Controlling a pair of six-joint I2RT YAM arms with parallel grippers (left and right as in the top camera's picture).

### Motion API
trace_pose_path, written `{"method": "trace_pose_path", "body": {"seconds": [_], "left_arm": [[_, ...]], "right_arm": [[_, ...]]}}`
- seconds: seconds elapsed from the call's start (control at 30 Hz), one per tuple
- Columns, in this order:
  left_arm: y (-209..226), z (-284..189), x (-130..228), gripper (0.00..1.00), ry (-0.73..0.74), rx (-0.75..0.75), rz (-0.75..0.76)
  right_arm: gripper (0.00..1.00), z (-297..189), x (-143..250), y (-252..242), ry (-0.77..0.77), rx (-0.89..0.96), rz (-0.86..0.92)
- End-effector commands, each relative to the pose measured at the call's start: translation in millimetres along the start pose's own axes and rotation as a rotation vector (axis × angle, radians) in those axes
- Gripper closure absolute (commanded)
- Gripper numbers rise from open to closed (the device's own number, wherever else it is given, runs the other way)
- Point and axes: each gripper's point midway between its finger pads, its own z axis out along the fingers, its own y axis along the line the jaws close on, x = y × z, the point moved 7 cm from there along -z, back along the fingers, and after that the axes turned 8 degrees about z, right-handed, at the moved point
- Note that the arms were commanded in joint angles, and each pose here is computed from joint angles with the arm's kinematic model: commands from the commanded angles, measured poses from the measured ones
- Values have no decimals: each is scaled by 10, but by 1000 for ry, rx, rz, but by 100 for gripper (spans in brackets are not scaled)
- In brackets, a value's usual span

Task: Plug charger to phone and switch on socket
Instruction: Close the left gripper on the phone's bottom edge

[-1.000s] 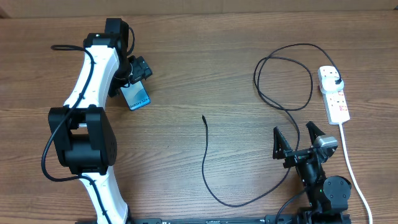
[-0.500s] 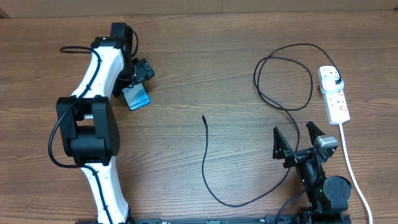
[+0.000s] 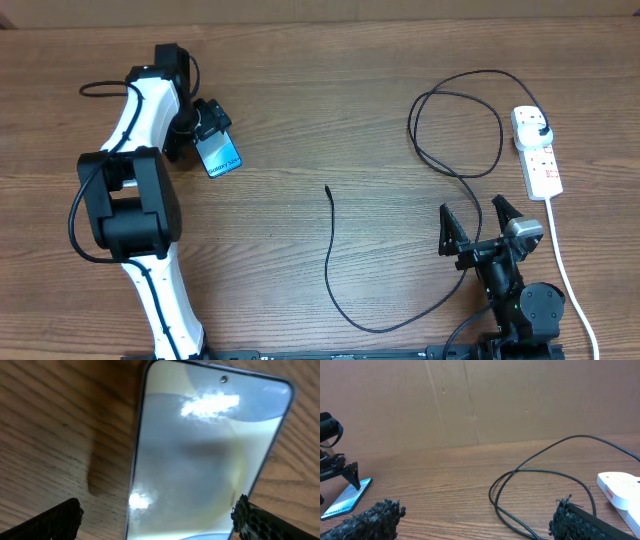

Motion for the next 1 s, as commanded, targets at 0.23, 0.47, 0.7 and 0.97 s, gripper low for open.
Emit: {"method": "trace_pose_path", "body": {"seconds": [0.23, 0.47, 0.7, 0.97], "left_arm": [[-186, -7, -6, 0, -23, 31, 41], [-198, -7, -20, 0, -33, 32, 32], [-183, -6, -36, 0, -45, 18, 27], [-184, 42, -40, 0, -42, 16, -5]], "right_arm": [[0, 3, 24, -9, -2, 5, -8], [0, 3, 24, -9, -2, 5, -8], [0, 3, 24, -9, -2, 4, -8], [0, 3, 24, -9, -2, 5, -8]]}}
